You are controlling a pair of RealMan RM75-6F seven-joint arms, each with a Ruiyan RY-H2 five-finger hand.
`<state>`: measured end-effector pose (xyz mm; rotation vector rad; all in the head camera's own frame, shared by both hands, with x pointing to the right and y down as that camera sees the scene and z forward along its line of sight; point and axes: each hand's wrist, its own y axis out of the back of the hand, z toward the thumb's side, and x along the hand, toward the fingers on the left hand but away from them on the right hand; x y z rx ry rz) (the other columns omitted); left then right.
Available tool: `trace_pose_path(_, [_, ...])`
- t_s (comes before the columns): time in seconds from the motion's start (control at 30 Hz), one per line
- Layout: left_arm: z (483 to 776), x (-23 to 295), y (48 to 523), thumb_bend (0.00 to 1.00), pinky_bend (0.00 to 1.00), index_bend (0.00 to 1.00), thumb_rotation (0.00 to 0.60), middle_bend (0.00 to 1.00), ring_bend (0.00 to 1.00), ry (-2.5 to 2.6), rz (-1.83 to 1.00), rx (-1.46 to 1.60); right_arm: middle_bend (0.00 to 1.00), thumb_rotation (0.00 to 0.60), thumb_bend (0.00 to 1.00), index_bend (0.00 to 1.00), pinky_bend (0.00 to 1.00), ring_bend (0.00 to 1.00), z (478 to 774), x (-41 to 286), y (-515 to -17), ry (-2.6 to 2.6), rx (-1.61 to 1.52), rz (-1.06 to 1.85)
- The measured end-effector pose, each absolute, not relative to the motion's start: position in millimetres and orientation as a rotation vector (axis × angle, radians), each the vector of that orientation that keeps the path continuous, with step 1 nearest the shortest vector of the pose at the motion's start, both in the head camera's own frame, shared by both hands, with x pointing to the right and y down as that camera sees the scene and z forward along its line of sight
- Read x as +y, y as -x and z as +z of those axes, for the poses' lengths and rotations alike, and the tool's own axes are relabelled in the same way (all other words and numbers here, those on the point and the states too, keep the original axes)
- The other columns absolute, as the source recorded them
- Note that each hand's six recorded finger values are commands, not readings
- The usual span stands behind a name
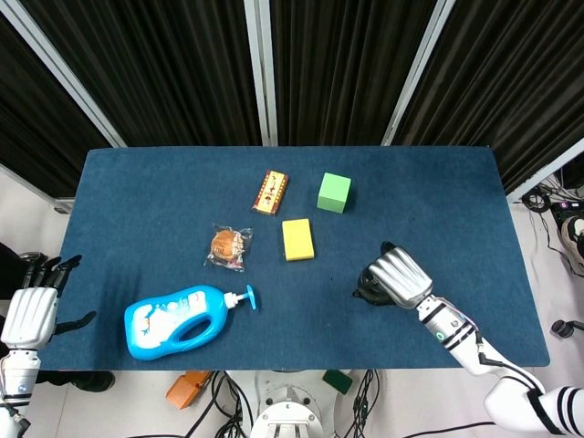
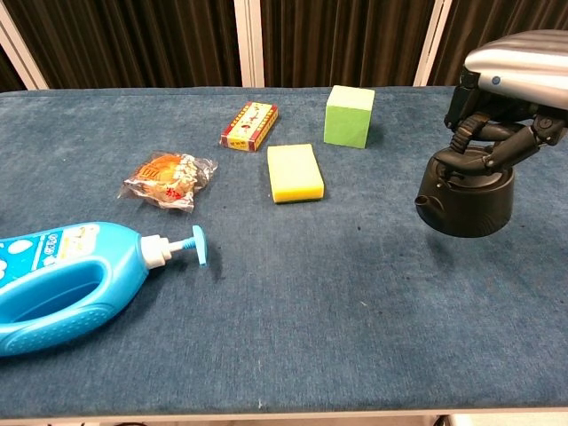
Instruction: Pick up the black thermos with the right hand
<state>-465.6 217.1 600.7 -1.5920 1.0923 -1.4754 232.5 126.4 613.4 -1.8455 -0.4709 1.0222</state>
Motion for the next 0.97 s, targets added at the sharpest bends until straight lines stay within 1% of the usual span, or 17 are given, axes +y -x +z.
trace_pose_path(0.27, [602, 217, 467, 0.02, 0.00, 0.13, 0.600, 0.22, 0.12, 1.593, -1.480, 1.093, 1.00, 0.443, 0.54, 1.00, 0.48, 1.00, 615, 126, -224, 1.792, -0.445, 1.005])
trace_pose_path(0.53, [603, 219, 468, 0.02, 0.00, 0.13, 0.600, 0.22, 0.12, 1.592, -1.484, 1.094, 1.00, 0.446, 0.54, 1.00, 0.52, 1.00, 621, 130, -209, 1.719, -0.374, 0.979])
trace_pose_path(0.97, [606, 221, 471, 0.02, 0.00, 0.13, 0.600, 0.22, 0.12, 1.593, -1.492, 1.099, 1.00, 0.446, 0.54, 1.00, 0.52, 1.00, 629, 135, -193, 1.666, -0.320, 0.976])
